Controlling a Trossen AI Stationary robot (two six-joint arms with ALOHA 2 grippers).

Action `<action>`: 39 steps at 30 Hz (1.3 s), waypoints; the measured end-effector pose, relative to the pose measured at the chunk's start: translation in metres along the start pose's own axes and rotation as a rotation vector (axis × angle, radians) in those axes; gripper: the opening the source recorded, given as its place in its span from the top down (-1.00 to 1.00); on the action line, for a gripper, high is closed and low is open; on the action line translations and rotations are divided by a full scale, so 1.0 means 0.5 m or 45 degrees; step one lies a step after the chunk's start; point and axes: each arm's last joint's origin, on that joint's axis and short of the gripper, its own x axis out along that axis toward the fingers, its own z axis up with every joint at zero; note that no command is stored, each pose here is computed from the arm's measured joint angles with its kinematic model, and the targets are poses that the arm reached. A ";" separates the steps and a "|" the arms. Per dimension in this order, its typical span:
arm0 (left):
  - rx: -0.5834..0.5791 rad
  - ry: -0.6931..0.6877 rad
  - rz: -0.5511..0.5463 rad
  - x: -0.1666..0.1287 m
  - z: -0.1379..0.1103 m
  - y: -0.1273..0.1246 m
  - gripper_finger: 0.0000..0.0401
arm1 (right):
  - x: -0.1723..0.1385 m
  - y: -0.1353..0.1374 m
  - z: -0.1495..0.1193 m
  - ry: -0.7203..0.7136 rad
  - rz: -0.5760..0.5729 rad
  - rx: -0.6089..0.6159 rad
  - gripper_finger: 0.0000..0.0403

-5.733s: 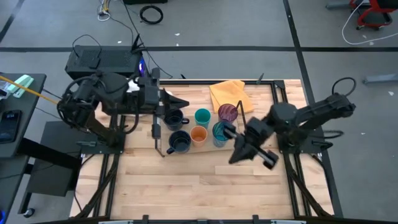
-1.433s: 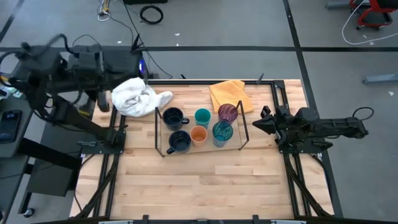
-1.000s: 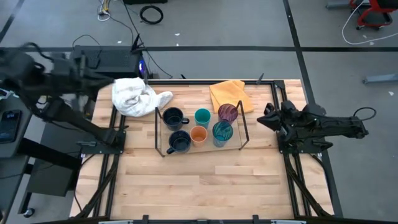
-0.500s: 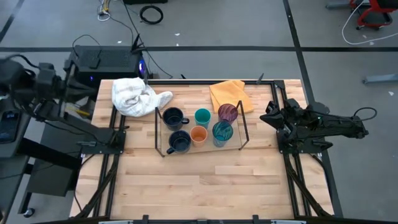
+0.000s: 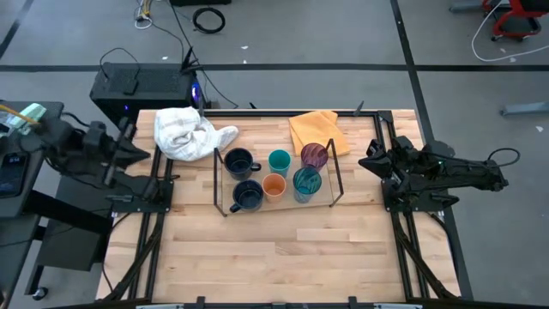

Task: Stack small to large cups/mugs on shelf
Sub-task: Return to Home Position

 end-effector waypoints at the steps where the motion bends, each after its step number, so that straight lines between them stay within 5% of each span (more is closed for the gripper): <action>1: -0.005 -0.002 -0.006 0.004 -0.016 0.000 0.99 | 0.000 0.000 0.000 0.000 0.000 0.000 0.89; 11: -0.055 -0.136 -0.029 0.044 -0.144 -0.004 1.00 | 0.000 0.000 0.000 0.000 0.000 0.000 0.89; 21: -0.069 -0.023 0.013 0.106 -0.251 -0.012 1.00 | 0.000 0.000 0.000 0.001 -0.001 0.000 0.89; 39: -0.140 -0.054 0.009 0.155 -0.348 -0.018 0.99 | 0.001 0.000 -0.001 0.004 -0.002 0.001 0.89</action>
